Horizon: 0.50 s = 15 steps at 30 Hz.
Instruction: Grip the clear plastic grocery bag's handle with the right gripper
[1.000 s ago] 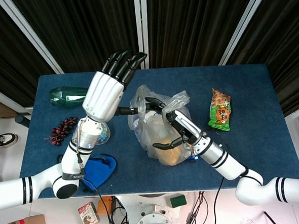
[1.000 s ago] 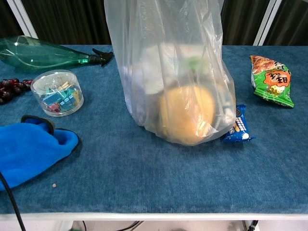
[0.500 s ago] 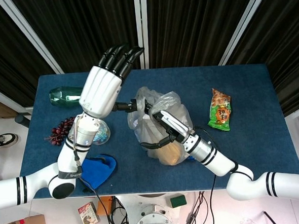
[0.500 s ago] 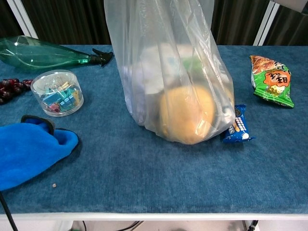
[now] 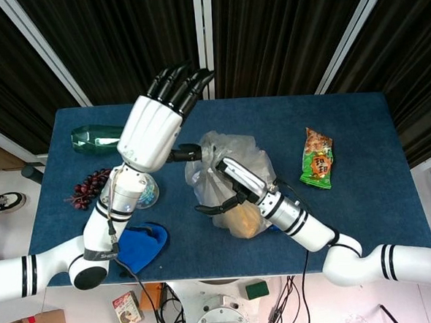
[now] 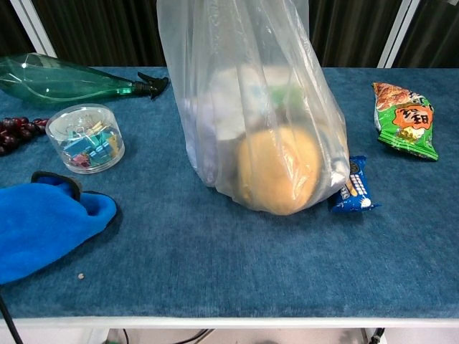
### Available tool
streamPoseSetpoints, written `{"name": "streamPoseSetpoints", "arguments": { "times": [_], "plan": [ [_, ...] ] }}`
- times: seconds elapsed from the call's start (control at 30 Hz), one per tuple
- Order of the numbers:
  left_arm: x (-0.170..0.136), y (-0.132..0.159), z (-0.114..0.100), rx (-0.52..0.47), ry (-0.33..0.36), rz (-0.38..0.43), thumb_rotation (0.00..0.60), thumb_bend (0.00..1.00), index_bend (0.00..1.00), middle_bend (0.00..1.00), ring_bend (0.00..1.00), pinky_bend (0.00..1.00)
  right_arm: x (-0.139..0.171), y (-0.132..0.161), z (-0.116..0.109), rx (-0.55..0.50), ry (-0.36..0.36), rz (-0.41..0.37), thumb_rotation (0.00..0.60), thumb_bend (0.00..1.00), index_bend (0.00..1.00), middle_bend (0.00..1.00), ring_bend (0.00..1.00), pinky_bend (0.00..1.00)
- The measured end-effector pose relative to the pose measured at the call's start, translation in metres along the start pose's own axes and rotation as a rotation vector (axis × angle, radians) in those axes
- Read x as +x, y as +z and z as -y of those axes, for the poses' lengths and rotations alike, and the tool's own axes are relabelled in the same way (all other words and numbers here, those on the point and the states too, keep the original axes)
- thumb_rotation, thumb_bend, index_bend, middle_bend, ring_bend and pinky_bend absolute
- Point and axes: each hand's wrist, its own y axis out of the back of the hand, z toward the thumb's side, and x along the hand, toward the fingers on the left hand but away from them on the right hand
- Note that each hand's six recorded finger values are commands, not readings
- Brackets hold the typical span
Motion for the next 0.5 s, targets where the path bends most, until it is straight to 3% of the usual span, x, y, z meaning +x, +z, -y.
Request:
{"name": "streamPoseSetpoints", "arguments": {
  "times": [0.5],
  "plan": [
    [0.005, 0.005, -0.003, 0.018, -0.009, -0.004, 0.417, 0.0, 0.06, 0.14, 0.05, 0.14, -0.011, 0.01, 0.008, 0.024, 0.017, -0.013, 0.6, 0.21, 0.11, 0.15, 0.05, 0.08]
  ]
}}
